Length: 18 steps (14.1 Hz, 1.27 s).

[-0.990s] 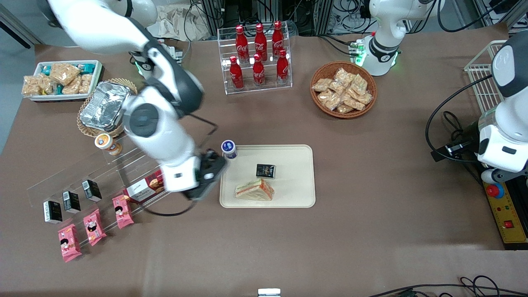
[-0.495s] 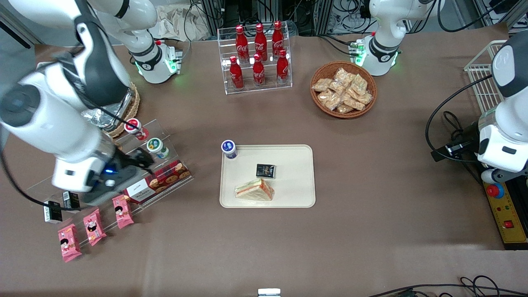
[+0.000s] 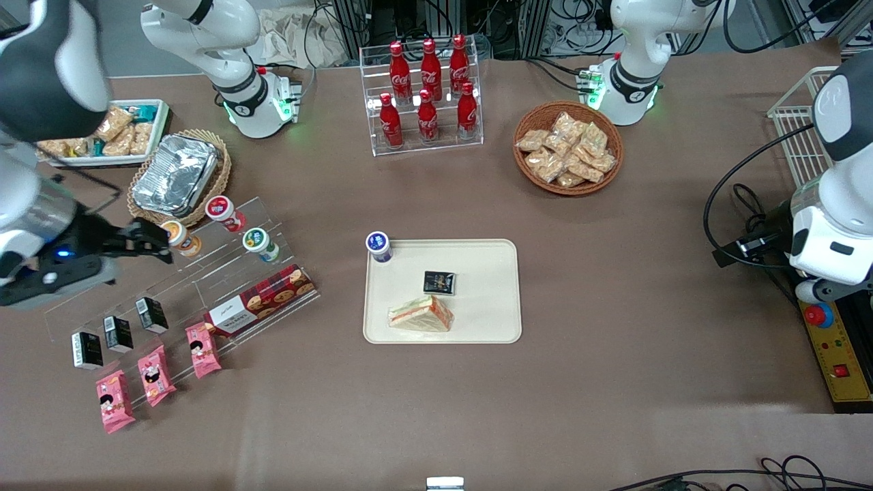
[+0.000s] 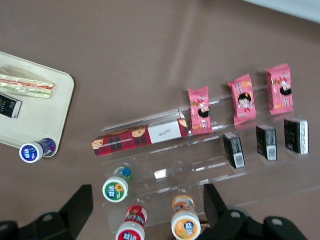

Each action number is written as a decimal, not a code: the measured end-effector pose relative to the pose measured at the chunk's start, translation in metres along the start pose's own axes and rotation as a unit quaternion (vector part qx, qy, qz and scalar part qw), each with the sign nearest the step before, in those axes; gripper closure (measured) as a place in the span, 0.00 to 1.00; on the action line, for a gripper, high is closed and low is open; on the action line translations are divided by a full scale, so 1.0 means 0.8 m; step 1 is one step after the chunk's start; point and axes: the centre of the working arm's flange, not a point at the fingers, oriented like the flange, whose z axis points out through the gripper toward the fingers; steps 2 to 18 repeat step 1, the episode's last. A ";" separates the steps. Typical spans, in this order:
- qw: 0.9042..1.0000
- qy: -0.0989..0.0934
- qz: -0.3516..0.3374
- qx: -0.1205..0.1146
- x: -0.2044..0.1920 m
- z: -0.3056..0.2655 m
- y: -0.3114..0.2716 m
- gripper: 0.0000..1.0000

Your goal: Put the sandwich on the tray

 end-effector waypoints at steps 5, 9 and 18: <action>1.000 0.000 0.016 0.003 -0.007 -0.003 0.021 0.01; 1.000 0.000 0.016 0.003 -0.007 -0.003 0.021 0.01; 1.000 0.000 0.016 0.003 -0.007 -0.003 0.021 0.01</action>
